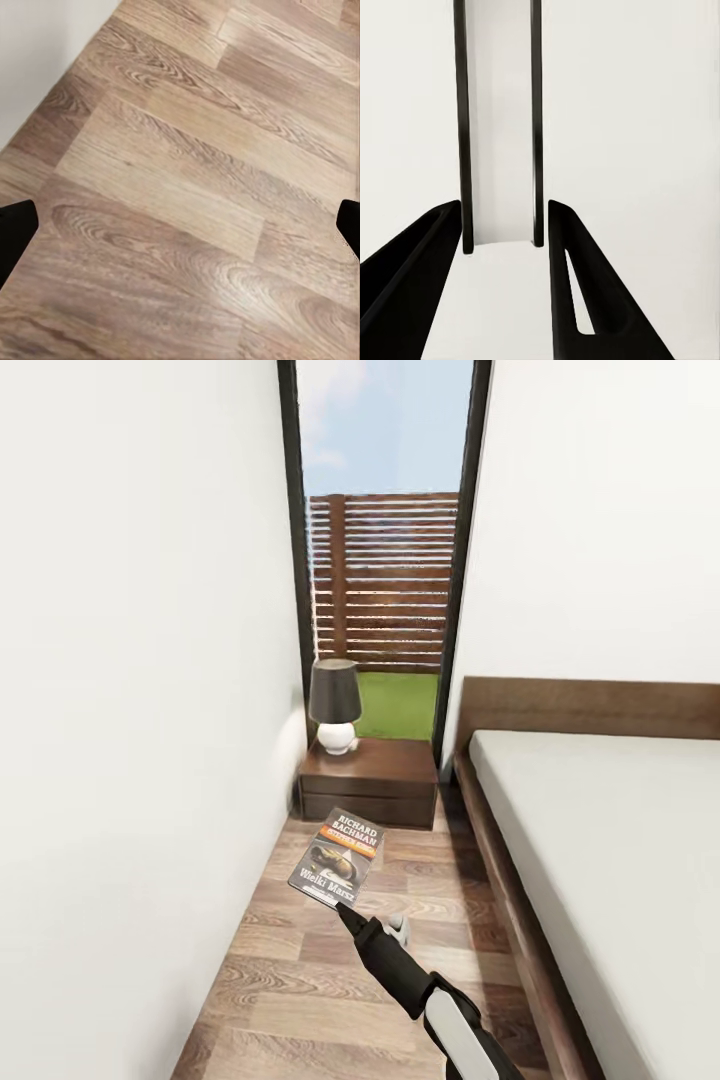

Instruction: In the bedroom, move the book from the bed onto either nightstand, and place the two sandals side by side next to the bed.

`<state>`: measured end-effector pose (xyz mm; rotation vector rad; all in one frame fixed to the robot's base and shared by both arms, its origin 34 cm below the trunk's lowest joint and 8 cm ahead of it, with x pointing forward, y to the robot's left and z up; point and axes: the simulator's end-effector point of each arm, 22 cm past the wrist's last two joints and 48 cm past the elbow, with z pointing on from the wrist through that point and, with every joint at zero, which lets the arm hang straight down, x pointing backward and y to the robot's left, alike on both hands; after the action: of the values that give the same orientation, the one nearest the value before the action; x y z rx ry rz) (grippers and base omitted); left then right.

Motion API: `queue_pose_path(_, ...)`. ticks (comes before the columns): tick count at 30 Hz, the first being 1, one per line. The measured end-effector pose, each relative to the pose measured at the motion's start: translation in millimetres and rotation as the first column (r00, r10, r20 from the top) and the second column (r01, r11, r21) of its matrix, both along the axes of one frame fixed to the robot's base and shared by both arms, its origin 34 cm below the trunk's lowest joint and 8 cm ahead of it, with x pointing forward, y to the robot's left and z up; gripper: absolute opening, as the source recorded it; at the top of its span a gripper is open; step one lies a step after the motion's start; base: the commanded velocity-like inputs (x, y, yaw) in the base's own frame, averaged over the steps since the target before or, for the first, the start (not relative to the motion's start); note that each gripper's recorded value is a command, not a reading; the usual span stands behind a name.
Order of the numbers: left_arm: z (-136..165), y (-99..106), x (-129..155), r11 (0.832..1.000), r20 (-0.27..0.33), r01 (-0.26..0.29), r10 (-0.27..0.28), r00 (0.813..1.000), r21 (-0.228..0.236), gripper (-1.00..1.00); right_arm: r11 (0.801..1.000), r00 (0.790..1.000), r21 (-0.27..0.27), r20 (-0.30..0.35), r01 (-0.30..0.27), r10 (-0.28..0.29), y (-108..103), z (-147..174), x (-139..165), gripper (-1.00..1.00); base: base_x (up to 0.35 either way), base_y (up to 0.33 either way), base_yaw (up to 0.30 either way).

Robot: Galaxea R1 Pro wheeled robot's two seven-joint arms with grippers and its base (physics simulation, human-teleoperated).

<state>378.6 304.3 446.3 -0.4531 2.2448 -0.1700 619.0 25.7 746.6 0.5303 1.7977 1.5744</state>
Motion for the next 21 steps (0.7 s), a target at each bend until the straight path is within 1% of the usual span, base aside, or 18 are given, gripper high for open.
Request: queue_pose_path(21,0.2,2.1,0.0,1.0,0.0,0.0,0.0,1.0,0.003,1.0,1.0,1.0,0.006,0.006,-0.002,0.002,0.4,1.9,-0.3,-1.0,0.239,-0.005,-0.003)
